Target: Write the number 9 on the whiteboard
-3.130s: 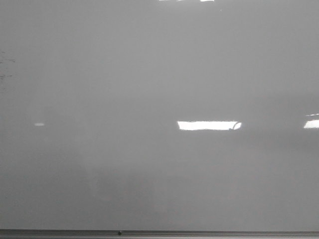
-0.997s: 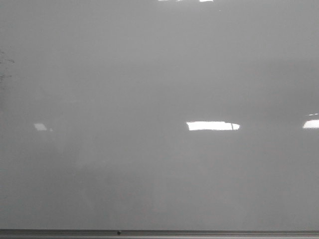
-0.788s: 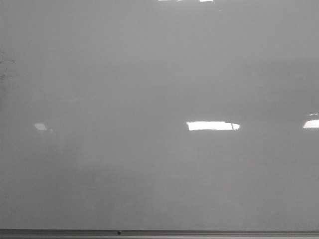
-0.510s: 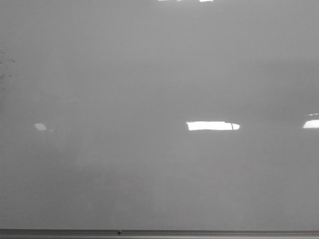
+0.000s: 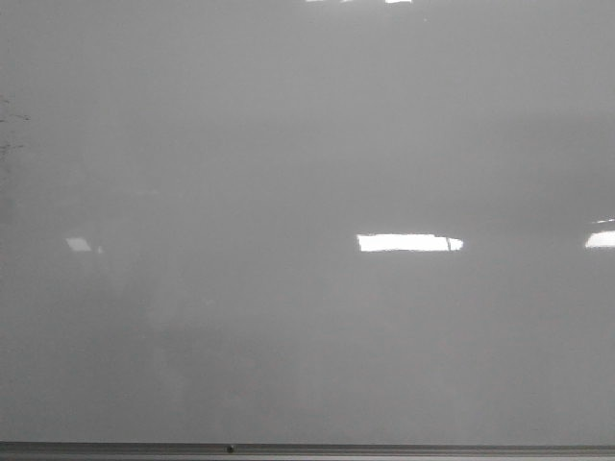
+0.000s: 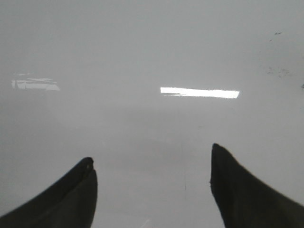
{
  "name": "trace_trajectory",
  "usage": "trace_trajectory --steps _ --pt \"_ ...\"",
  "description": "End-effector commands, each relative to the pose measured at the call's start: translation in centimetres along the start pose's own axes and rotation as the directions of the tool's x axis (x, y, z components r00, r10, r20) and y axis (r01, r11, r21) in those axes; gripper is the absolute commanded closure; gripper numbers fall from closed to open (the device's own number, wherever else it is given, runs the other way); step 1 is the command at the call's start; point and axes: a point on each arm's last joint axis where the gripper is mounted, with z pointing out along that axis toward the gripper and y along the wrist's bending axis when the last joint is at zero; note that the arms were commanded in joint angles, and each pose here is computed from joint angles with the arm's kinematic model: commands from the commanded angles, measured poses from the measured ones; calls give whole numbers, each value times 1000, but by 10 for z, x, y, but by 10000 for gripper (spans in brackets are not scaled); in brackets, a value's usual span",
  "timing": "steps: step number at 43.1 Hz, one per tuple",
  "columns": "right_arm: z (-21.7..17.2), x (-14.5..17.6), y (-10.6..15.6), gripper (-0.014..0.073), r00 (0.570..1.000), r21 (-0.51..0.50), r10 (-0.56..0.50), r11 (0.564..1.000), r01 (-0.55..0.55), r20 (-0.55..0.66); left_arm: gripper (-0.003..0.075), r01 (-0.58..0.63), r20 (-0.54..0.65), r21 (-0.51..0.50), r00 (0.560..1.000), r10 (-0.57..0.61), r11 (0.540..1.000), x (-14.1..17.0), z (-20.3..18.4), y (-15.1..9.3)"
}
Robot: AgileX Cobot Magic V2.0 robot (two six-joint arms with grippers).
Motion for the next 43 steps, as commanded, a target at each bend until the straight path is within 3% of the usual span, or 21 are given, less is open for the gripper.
trace_trajectory --steps 1,6,14,17,18,23,27,33,38,43 --pt "-2 -18 0 66 996 13 -9 1000 8 83 713 -50 20 42 999 50 998 -22 -30 -14" --pt "-1 -21 0 66 1000 8 -8 1000 8 24 713 -248 31 104 969 246 963 -30 -52 -38" --pt "11 -26 3 66 982 -25 -44 999 40 -181 713 -522 113 233 852 510 820 -30 -97 -89" --pt "18 -29 6 66 964 -67 -73 996 58 -255 713 -617 157 272 785 599 738 -27 -115 -106" --pt "21 -32 9 66 953 -110 -84 992 54 -291 713 -686 195 296 725 661 665 -22 -128 -118" --pt "29 -40 24 66 925 -284 -124 959 18 -360 717 -821 311 321 563 766 473 -9 -157 -140" --pt "35 -49 39 66 904 -452 -203 892 13 -376 738 -882 396 332 453 798 336 4 -178 -155" --pt "39 -65 62 66 904 -693 -332 719 58 -269 739 -936 503 329 287 815 126 27 -200 -171" --pt "40 -78 78 66 922 -807 -373 575 138 -108 739 -945 557 328 202 806 10 42 -211 -181" --pt "44 -86 90 66 919 -847 -393 498 186 -29 739 -944 588 325 158 793 -53 50 -217 -187"
